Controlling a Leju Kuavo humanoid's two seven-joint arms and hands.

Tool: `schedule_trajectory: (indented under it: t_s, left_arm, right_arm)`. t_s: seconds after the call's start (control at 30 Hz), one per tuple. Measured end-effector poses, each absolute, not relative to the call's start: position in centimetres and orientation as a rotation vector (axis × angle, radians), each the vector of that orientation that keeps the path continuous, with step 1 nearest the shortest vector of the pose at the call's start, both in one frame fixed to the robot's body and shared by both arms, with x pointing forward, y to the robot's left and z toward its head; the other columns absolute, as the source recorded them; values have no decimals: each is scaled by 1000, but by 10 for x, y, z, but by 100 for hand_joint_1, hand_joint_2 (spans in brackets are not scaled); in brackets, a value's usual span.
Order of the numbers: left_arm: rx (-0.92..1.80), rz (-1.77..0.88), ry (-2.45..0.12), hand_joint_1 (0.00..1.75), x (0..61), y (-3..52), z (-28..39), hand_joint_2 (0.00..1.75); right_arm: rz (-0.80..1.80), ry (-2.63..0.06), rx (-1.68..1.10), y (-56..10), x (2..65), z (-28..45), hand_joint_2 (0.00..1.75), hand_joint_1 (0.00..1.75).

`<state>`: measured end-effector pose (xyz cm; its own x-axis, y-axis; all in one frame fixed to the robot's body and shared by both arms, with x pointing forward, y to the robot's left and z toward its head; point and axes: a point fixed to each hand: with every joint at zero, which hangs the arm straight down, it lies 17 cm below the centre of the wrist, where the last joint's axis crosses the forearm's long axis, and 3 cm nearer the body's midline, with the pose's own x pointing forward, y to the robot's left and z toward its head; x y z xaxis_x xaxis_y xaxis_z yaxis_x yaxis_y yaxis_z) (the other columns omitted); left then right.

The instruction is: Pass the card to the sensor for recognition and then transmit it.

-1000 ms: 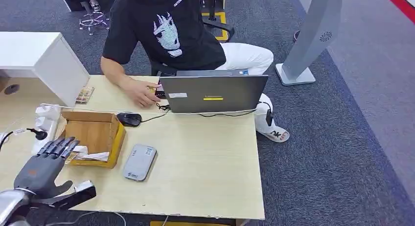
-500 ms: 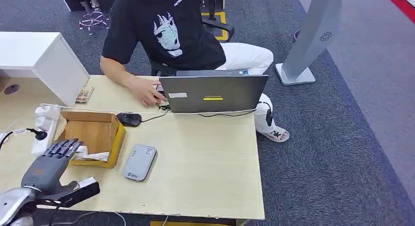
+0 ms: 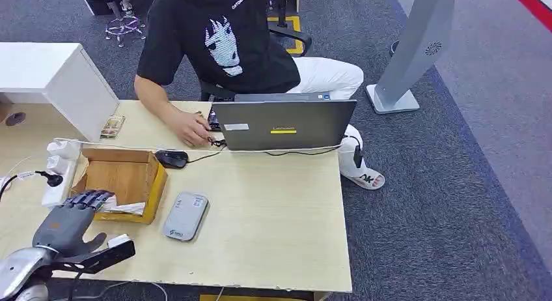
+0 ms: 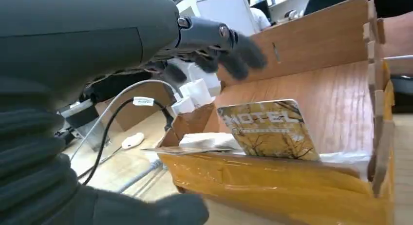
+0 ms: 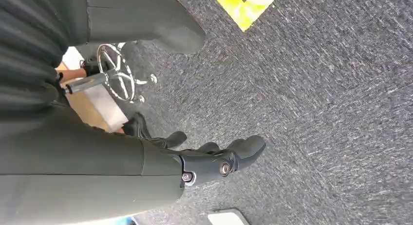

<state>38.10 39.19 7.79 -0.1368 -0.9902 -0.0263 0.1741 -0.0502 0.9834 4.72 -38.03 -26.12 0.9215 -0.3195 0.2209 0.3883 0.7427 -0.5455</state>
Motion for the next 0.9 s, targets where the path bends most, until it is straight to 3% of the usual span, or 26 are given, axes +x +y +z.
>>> schedule_trajectory:
  t_s: [0.03,0.2,0.9]
  left_arm:
    - [1038,-1414,-1152,164,381,392,78,175]
    - [1039,-1412,-1148,175,383,394,77,175]
    - [1100,-1349,-1143,175,398,391,58,175]
  right_arm:
    - [-388,-116,-623,-381,47,-261,175,0]
    - [-378,-119,-626,-382,48,-261,175,0]
    - [-312,-143,-634,-384,55,-260,175,0]
